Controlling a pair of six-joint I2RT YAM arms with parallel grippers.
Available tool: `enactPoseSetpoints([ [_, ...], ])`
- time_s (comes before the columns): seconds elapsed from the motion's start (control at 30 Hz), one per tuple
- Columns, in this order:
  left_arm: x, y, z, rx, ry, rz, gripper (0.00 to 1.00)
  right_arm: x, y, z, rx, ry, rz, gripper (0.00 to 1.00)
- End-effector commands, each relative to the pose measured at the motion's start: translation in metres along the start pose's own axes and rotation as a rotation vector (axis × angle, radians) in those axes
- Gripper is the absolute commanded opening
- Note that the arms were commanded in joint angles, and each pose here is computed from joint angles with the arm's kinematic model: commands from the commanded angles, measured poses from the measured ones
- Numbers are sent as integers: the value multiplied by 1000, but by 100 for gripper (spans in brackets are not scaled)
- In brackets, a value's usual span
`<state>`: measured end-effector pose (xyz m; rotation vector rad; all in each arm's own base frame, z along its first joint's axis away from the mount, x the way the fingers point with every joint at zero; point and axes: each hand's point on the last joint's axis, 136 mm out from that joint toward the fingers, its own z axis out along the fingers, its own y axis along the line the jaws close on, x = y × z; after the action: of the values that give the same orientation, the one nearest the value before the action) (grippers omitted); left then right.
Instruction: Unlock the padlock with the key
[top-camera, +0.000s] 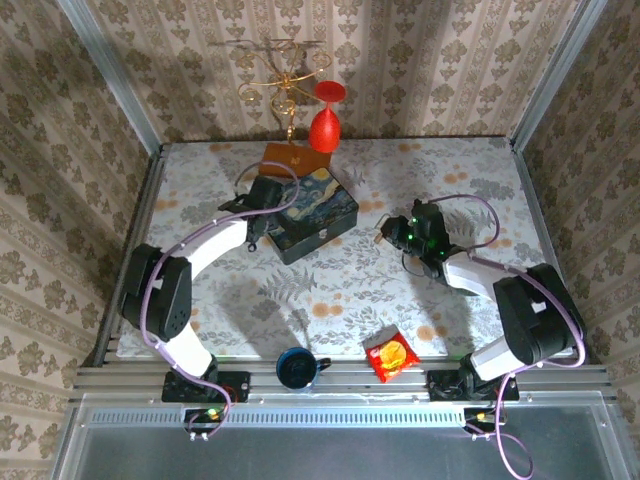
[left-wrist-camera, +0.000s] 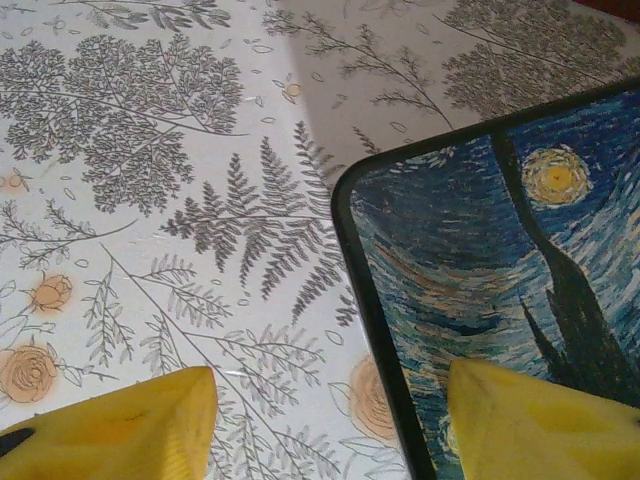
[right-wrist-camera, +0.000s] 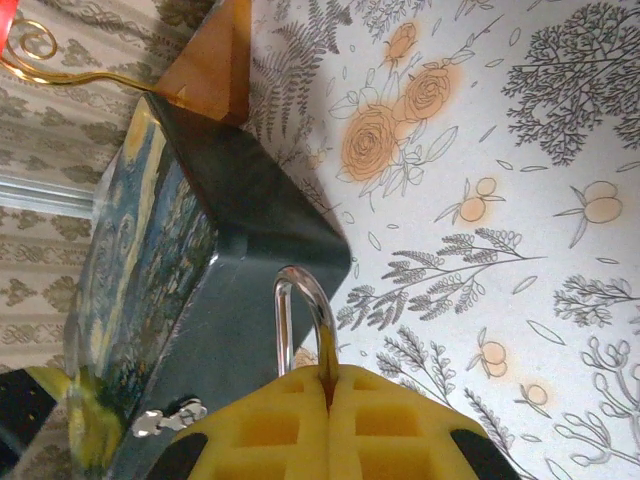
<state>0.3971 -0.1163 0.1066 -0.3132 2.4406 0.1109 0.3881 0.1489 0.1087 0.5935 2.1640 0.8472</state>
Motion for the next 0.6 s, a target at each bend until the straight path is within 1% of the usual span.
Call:
enactPoseSetpoints([
  [0.0,12,24,11,-6,64,-46,62,2,-10,-17,50,14,-64,0],
  [0.03,9,24,12,12,59,-62,63,5,-17,-19,83,29,-79,0],
  [0.1,3,23,13,45,49,-74,66,1,-15,-33,107,21,-116,0],
  [0.23,-5,17,16,82,46,-43,71,-3,-26,-54,207,20,-178,0],
  [0.33,-11,5,21,122,42,-17,73,-4,-36,-69,282,25,-221,0],
  [0.47,-17,-12,28,185,41,5,77,-7,-39,-80,317,19,-254,0],
  [0.57,-20,-29,33,247,54,18,78,-7,-39,-83,332,30,-273,0],
])
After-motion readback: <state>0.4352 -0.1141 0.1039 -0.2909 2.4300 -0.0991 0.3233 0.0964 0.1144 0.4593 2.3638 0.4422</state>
